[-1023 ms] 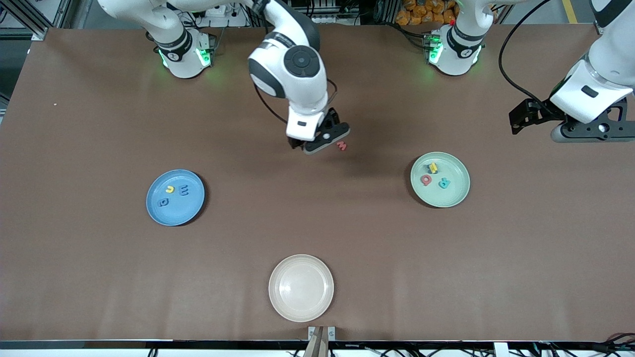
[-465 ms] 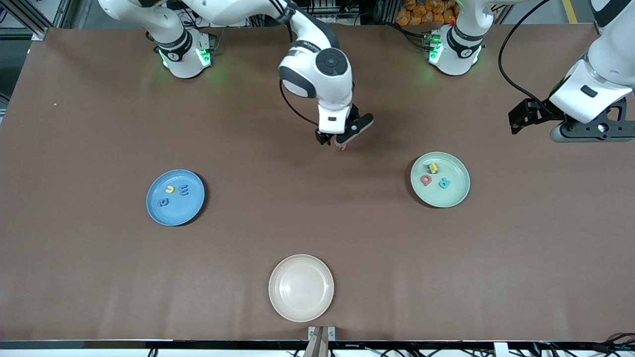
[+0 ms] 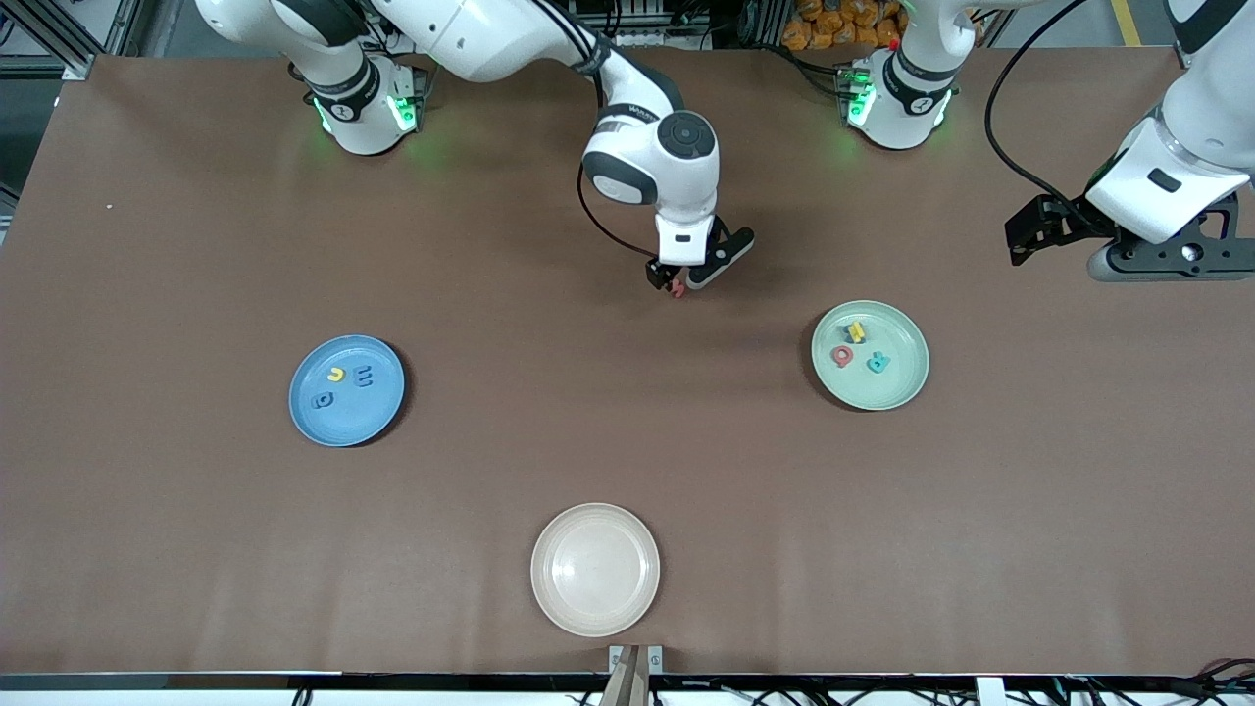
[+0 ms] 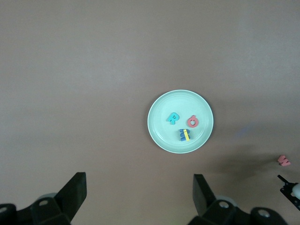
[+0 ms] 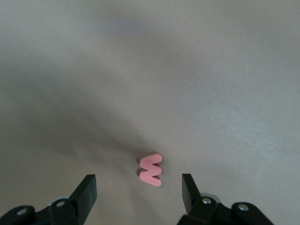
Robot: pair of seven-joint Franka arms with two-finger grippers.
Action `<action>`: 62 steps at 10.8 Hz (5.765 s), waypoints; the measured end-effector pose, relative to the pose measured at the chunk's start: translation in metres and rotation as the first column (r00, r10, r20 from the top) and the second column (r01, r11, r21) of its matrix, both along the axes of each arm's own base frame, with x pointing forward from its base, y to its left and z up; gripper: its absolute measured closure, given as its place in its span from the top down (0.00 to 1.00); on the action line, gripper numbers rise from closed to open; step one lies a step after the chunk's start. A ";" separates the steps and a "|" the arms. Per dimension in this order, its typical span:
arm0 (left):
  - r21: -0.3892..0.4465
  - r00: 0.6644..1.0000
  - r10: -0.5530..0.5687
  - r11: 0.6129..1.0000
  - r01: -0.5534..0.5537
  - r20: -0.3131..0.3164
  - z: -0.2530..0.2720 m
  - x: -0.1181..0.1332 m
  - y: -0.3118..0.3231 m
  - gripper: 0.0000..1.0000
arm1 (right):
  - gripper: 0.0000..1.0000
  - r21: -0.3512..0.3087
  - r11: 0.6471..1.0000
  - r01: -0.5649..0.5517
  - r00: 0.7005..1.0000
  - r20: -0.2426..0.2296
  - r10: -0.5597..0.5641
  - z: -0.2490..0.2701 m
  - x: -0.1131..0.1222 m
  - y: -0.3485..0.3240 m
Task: Sort upper and lower case letters into plates
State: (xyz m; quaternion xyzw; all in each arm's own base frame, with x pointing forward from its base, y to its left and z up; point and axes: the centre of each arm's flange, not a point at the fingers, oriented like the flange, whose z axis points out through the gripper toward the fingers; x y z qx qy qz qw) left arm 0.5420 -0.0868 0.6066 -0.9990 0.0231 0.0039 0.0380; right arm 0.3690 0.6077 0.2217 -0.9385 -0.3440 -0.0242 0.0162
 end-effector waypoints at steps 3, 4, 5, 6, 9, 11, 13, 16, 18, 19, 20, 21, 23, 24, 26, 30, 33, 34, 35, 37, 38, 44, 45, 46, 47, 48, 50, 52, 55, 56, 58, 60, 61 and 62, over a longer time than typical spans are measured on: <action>-0.001 1.000 0.000 1.000 0.000 0.006 0.001 0.001 0.000 1.00 | 0.78 -0.013 1.000 0.001 1.000 -0.002 -0.001 -0.015 0.004 -0.003; -0.001 1.000 0.000 1.000 0.000 0.007 0.001 0.001 0.000 1.00 | 0.76 -0.015 1.000 -0.001 1.000 -0.001 0.001 -0.020 0.003 -0.003; -0.001 1.000 0.000 1.000 0.000 0.007 0.001 0.001 0.000 1.00 | 0.74 -0.018 1.000 -0.003 1.000 0.002 0.003 -0.025 0.003 -0.003; -0.001 1.000 0.002 1.000 -0.002 0.007 0.001 0.001 0.001 1.00 | 0.72 -0.020 1.000 -0.004 1.000 0.004 0.004 -0.028 0.003 -0.002; -0.001 1.000 0.006 1.000 -0.006 0.007 0.001 0.001 0.004 1.00 | 0.68 -0.028 1.000 -0.012 1.000 0.009 0.012 -0.037 0.000 0.002; -0.001 1.000 0.009 1.000 -0.009 0.007 0.001 0.002 0.005 1.00 | 0.64 -0.043 0.999 -0.010 1.000 0.028 0.012 -0.044 -0.001 0.002; -0.001 1.000 0.010 1.000 -0.010 0.007 0.001 0.002 0.006 1.00 | 0.56 -0.042 0.999 -0.013 0.999 0.038 0.014 -0.042 0.001 0.003; -0.001 1.000 0.011 1.000 -0.011 0.007 0.001 0.002 0.006 1.00 | 0.26 -0.039 0.999 -0.009 0.999 0.047 0.011 -0.039 0.005 0.003; -0.001 1.000 0.011 1.000 -0.011 0.007 0.001 0.002 0.006 1.00 | 0.27 -0.033 0.999 0.001 0.998 0.056 0.001 -0.033 0.010 0.004; -0.001 1.000 0.012 1.000 -0.012 0.007 0.001 0.002 0.006 1.00 | 0.27 -0.043 0.999 0.015 0.998 0.058 -0.013 -0.025 0.016 0.003; -0.001 1.000 0.012 1.000 -0.012 0.007 0.001 0.002 0.007 1.00 | 0.27 -0.064 0.997 0.033 0.998 0.057 -0.029 -0.014 0.024 -0.001; -0.001 1.000 0.012 1.000 -0.012 0.007 0.001 0.002 0.007 1.00 | 0.27 -0.069 0.996 0.055 0.997 0.053 -0.051 0.003 0.032 -0.004; -0.001 1.000 0.012 1.000 -0.012 0.006 0.000 0.002 0.007 1.00 | 0.27 -0.070 0.988 0.137 0.990 0.025 -0.136 0.051 0.059 -0.025; -0.001 1.000 0.013 1.000 -0.013 0.006 0.000 0.002 0.007 1.00 | 0.27 -0.067 0.980 0.189 0.982 0.009 -0.189 0.080 0.080 -0.044; -0.001 1.000 0.013 1.000 -0.013 0.006 0.000 0.002 0.007 1.00 | 0.27 -0.068 0.962 0.265 0.963 -0.036 -0.268 0.139 0.124 -0.099; -0.001 1.000 0.014 1.000 -0.014 0.006 0.000 0.002 0.008 1.00 | 0.27 -0.152 0.911 0.383 0.913 -0.086 -0.398 0.202 0.206 -0.250; -0.001 1.000 0.014 1.000 -0.014 0.005 0.000 0.002 0.008 1.00 | 0.27 -0.191 0.863 0.467 0.858 -0.136 -0.495 0.193 0.255 -0.366; -0.001 1.000 0.014 1.000 -0.014 0.006 0.000 0.002 0.008 1.00 | 0.27 -0.207 0.850 0.485 0.843 -0.149 -0.518 0.186 0.265 -0.402; -0.004 1.000 0.014 1.000 -0.014 0.005 0.000 0.002 0.007 1.00 | 0.27 -0.228 0.837 0.498 0.830 -0.157 -0.536 0.176 0.271 -0.434; -0.021 1.000 0.015 1.000 -0.015 0.002 -0.001 0.002 0.006 1.00 | 0.27 -0.253 0.830 0.498 0.820 -0.176 -0.545 0.160 0.280 -0.490; -0.023 1.000 0.016 1.000 -0.016 0.002 -0.001 0.002 0.006 1.00 | 0.27 -0.256 0.827 0.501 0.814 -0.185 -0.550 0.155 0.282 -0.506; -0.024 1.000 0.019 1.000 -0.019 0.006 0.000 0.002 0.008 1.00 | 0.27 -0.259 0.808 0.529 0.782 -0.222 -0.582 0.056 0.277 -0.552; -0.024 1.000 0.020 1.000 -0.019 0.006 0.000 0.002 0.008 1.00 | 0.27 -0.258 0.811 0.525 0.782 -0.229 -0.579 0.038 0.274 -0.551; -0.024 1.000 0.020 1.000 -0.019 0.006 0.000 0.002 0.008 1.00 | 0.28 -0.257 0.812 0.524 0.782 -0.231 -0.578 0.031 0.273 -0.551; -0.024 1.000 0.020 1.000 -0.019 0.006 0.000 0.002 0.008 1.00 | 0.38 -0.252 0.812 0.526 0.784 -0.227 -0.578 0.031 0.274 -0.551; -0.024 1.000 0.020 1.000 -0.020 0.006 0.000 0.002 0.008 1.00 | 0.47 -0.247 0.813 0.528 0.786 -0.220 -0.578 0.034 0.276 -0.550; -0.024 1.000 0.020 1.000 -0.020 0.006 0.000 0.002 0.008 1.00 | 0.76 -0.221 0.813 0.538 0.796 -0.184 -0.577 0.059 0.282 -0.549; -0.024 1.000 0.020 1.000 -0.020 0.007 0.000 0.002 0.008 1.00 | 0.98 -0.178 0.813 0.555 0.809 -0.115 -0.577 0.112 0.286 -0.549; -0.025 1.000 0.020 1.000 -0.020 0.007 0.001 0.002 0.008 1.00 | 1.00 -0.111 0.807 0.580 0.813 0.008 -0.582 0.224 0.274 -0.551; -0.025 1.000 0.020 0.999 -0.020 0.008 0.001 0.002 0.008 1.00 | 1.00 -0.096 0.805 0.585 0.811 0.042 -0.584 0.262 0.263 -0.551; -0.025 1.000 0.020 0.999 -0.020 0.008 0.001 0.002 0.008 1.00 | 1.00 -0.075 0.800 0.595 0.803 0.093 -0.589 0.324 0.239 -0.551; -0.025 1.000 0.020 0.999 -0.020 0.009 0.001 0.002 0.008 1.00 | 1.00 -0.042 0.788 0.614 0.788 0.081 -0.610 0.369 0.218 -0.553; -0.025 1.000 0.020 0.999 -0.020 0.009 0.001 0.002 0.008 1.00 | 1.00 -0.028 0.779 0.626 0.779 0.070 -0.623 0.382 0.212 -0.558; -0.025 1.000 0.020 0.999 -0.020 0.009 0.001 0.002 0.008 1.00 | 1.00 -0.026 0.768 0.640 0.768 0.062 -0.637 0.393 0.207 -0.566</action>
